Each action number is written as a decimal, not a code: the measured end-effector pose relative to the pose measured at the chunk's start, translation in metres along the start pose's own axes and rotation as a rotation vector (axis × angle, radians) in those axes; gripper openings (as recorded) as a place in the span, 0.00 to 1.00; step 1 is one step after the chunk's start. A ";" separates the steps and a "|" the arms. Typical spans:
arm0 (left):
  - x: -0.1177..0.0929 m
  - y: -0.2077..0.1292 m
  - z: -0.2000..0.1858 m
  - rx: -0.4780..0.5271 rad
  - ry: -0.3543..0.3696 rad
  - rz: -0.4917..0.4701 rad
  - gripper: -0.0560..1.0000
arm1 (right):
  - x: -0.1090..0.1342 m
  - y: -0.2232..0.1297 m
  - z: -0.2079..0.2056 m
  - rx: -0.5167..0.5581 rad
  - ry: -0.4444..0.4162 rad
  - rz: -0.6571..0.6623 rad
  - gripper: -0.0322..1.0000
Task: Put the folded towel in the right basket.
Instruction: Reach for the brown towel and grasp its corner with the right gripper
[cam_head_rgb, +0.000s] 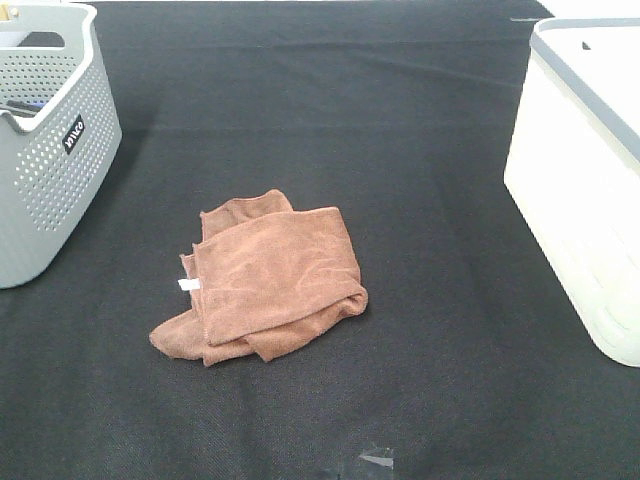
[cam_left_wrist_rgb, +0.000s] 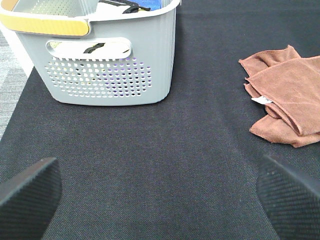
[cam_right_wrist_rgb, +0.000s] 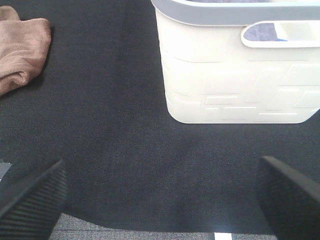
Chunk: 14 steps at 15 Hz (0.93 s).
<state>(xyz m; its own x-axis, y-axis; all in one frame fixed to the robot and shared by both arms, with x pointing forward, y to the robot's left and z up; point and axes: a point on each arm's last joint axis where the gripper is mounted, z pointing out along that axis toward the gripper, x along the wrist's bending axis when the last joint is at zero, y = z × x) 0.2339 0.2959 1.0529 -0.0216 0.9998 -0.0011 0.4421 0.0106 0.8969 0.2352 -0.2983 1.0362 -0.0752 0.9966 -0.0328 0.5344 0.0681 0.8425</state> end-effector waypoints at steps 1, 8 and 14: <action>0.000 0.000 0.000 0.000 0.000 0.000 0.99 | 0.000 0.000 0.000 0.000 0.000 0.000 0.98; 0.000 0.000 0.000 0.000 0.000 0.000 0.99 | 0.000 0.000 0.000 0.000 0.000 0.000 0.98; 0.000 0.000 0.000 0.000 0.000 0.000 0.99 | 0.000 0.000 0.000 0.000 0.000 0.003 0.98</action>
<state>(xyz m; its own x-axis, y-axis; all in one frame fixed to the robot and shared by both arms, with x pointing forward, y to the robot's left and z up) 0.2339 0.2959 1.0529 -0.0216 0.9998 -0.0011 0.4421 0.0106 0.8969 0.2352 -0.2983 1.0362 -0.0736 0.9968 -0.0303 0.5346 0.0651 0.8426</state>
